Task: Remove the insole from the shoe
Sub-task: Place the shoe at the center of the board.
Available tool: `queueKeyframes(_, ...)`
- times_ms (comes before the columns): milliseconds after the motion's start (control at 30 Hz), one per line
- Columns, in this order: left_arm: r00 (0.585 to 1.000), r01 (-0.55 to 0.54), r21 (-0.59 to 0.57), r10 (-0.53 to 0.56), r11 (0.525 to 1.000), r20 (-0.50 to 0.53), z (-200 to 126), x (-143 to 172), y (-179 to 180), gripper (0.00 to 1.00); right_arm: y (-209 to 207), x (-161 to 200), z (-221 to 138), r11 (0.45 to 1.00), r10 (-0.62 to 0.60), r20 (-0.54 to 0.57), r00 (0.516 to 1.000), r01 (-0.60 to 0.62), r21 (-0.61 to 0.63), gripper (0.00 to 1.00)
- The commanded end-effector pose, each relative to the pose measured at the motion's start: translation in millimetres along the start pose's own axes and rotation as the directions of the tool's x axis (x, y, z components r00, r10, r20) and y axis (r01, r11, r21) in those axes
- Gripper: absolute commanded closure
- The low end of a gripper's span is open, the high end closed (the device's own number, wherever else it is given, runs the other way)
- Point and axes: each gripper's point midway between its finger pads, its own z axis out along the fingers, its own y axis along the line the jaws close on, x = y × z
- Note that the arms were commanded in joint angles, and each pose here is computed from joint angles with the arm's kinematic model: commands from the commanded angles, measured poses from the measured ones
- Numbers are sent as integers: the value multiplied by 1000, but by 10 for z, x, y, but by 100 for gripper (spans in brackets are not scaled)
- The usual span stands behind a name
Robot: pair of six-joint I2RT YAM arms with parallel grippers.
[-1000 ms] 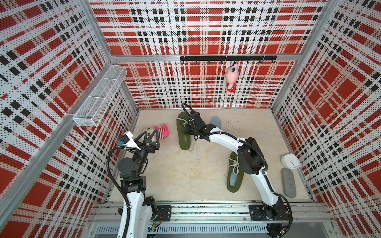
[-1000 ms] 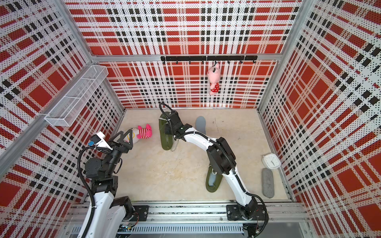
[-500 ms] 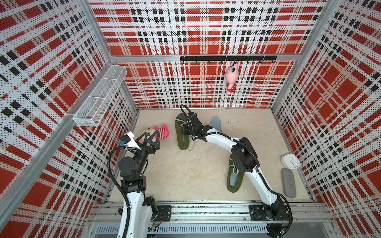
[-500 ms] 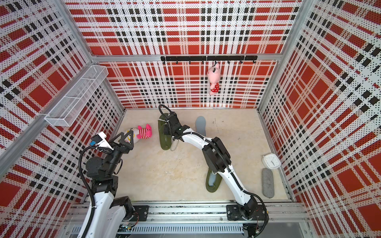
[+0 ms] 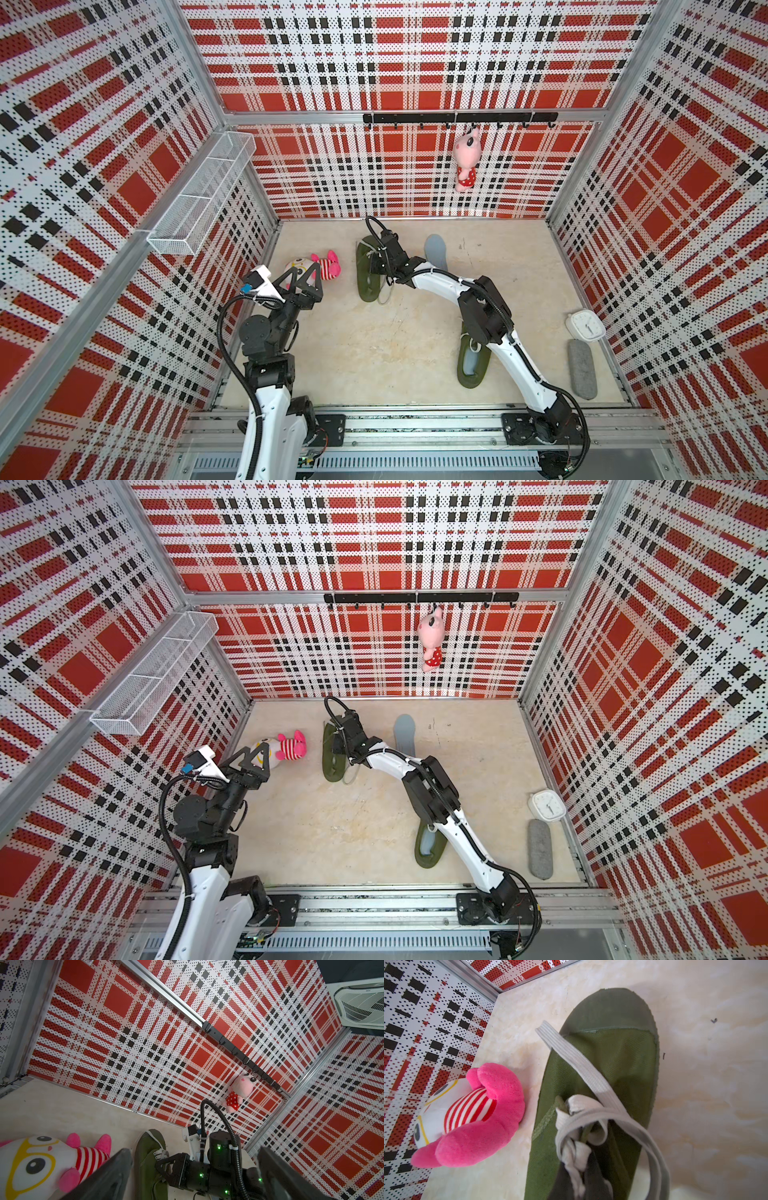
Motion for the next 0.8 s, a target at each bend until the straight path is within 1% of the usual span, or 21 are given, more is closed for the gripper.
queueKeyframes(0,1000,-6,-12,6,1000,0,2,-3,28,2,175,-278,23,997,-10,94,996,17,-76,100)
queueKeyframes(333,1000,-2,-18,2,1000,-5,15,26,61,2,53,-122,152,997,-1,77,997,6,-71,100)
queueKeyframes(367,1000,-3,-21,3,1000,-4,14,30,72,2,49,-111,159,997,-1,77,997,7,-73,99)
queueKeyframes(467,1000,-2,-26,1,1000,-15,32,64,103,2,61,-125,131,997,-6,84,996,13,-78,87)
queueKeyframes(533,1000,1,-23,-1,1000,-28,55,85,108,2,89,-178,73,996,-17,99,995,25,-81,77)
queueKeyframes(567,1000,3,-21,-3,1000,-30,61,87,106,2,106,-203,40,996,-21,105,994,30,-83,73)
queueKeyframes(767,1000,5,-25,-6,1000,-28,59,87,118,2,273,-402,-240,990,-45,150,988,64,-122,45)
